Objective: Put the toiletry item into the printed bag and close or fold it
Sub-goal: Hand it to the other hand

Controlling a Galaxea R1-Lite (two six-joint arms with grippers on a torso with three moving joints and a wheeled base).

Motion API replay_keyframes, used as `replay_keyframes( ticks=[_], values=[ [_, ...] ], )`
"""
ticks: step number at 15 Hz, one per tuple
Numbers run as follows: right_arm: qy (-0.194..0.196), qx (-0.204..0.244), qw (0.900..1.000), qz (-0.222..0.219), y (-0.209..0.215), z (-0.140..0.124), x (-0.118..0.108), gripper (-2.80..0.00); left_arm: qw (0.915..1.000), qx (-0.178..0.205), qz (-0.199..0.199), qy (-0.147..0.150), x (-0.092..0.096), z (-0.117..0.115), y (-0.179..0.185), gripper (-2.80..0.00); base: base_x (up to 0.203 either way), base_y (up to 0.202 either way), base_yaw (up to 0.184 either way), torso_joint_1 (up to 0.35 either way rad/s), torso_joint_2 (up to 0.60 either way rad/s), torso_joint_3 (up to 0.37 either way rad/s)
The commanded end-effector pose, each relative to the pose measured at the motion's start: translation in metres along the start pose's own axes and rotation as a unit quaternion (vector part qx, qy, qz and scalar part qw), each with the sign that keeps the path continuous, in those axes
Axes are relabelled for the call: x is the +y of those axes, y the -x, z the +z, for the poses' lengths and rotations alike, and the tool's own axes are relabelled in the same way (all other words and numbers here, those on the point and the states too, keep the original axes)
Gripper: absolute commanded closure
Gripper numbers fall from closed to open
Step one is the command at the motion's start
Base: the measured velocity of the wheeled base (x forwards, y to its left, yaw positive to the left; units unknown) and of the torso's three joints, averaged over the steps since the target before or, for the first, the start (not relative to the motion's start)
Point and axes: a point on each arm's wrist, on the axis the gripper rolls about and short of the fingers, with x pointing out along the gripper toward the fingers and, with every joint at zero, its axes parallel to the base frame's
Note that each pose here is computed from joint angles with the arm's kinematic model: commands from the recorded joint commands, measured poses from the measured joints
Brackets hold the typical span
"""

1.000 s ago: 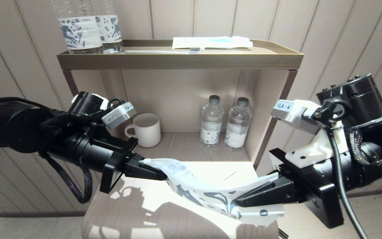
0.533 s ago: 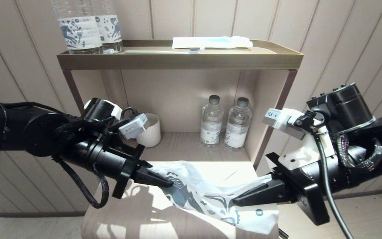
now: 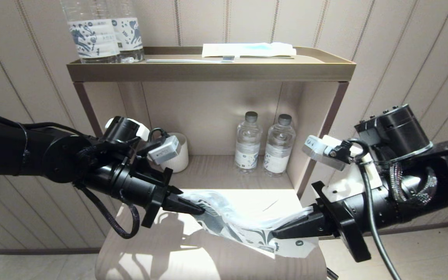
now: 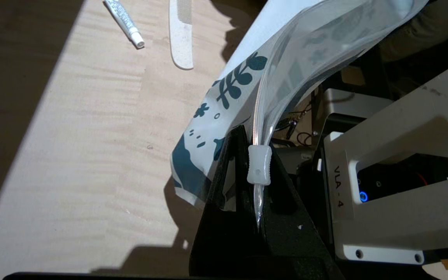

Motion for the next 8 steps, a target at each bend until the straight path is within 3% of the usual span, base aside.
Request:
replay_keyframes(
  ticks=[1, 4, 5, 8],
  values=[
    [-0.003, 0.007, 1.000, 0.005, -0.0064, -0.0026, -0.0055, 0.00, 1.0000, -0.002, -0.002, -0.002, -0.0006, 0.0004, 0.0004, 0.00, 0.000, 0.000, 0.000, 0.000, 0.00, 0.000],
    [-0.004, 0.008, 1.000, 0.004, -0.0065, -0.0027, -0.0062, 0.00, 1.0000, -0.003, -0.002, -0.004, -0.0016, 0.0011, 0.0012, 0.00, 0.000, 0.000, 0.000, 0.000, 0.00, 0.000],
    [-0.005, 0.008, 1.000, 0.003, -0.0067, -0.0034, -0.0068, -2.80, 1.0000, -0.003, -0.002, -0.004, -0.0016, 0.0011, 0.0012, 0.00, 0.000, 0.000, 0.000, 0.000, 0.00, 0.000],
    [-0.003, 0.015, 1.000, -0.012, -0.0081, -0.0043, -0.0061, -2.80, 1.0000, -0.003, -0.002, -0.004, -0.0023, 0.0015, 0.0016, 0.00, 0.000, 0.000, 0.000, 0.000, 0.00, 0.000]
  ],
)
